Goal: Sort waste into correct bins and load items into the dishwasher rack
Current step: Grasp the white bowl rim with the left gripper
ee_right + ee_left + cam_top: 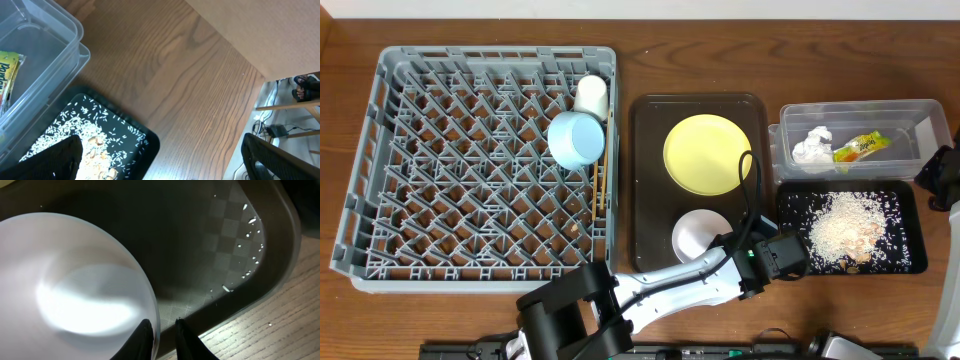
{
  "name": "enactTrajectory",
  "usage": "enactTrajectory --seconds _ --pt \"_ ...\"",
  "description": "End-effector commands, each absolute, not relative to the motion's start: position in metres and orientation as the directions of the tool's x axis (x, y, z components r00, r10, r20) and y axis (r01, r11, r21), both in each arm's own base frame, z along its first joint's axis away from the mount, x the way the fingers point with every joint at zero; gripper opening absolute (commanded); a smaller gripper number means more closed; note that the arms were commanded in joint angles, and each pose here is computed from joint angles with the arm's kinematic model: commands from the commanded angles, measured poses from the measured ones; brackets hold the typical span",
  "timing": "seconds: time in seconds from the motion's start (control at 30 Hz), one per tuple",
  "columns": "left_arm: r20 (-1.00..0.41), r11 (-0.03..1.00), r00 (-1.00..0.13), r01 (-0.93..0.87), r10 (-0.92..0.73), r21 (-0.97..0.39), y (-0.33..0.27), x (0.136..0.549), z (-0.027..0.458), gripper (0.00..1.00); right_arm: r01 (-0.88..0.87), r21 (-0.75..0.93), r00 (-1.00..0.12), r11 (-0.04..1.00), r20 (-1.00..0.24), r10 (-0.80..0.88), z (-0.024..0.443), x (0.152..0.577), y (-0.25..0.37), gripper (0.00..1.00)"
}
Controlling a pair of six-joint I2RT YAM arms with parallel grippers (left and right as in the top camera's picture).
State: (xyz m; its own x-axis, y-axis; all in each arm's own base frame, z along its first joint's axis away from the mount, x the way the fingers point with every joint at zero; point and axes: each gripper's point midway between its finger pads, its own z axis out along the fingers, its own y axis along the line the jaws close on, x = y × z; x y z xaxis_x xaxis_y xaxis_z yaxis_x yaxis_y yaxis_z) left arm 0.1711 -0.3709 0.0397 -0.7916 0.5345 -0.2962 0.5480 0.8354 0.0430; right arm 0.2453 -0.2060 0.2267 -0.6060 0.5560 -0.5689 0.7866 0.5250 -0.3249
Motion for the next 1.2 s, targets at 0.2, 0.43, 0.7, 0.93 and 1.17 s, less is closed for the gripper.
enactTrajectory --seconds 0.2,0.43,0.7,0.93,1.17 --pt "-0.286 0.837 -0.793 0.542 0.538 0.072 -0.366 0.172 0.031 0.20 0.800 -0.321 -0.587 0.506 -0.593 0.551 0.237 0.242 -0.210 0.99" --pt "-0.270 0.836 -0.795 0.543 0.544 0.085 -0.362 0.170 0.024 0.20 0.800 -0.321 -0.587 0.506 -0.593 0.551 0.237 0.242 -0.210 0.99" --pt "-0.265 0.835 -0.795 0.543 0.545 0.089 -0.361 0.170 0.022 0.20 0.800 -0.321 -0.587 0.506 -0.593 0.551 0.237 0.242 -0.210 0.99" --pt "-0.265 0.835 -0.796 0.542 0.545 0.089 -0.361 0.170 0.022 0.19 0.800 -0.321 -0.587 0.506 -0.593 0.551 0.237 0.242 -0.210 0.99" --pt "-0.260 0.835 -0.797 0.542 0.546 0.093 -0.359 0.170 0.022 0.06 0.800 -0.322 -0.587 0.506 -0.593 0.551 0.237 0.242 -0.210 0.99"
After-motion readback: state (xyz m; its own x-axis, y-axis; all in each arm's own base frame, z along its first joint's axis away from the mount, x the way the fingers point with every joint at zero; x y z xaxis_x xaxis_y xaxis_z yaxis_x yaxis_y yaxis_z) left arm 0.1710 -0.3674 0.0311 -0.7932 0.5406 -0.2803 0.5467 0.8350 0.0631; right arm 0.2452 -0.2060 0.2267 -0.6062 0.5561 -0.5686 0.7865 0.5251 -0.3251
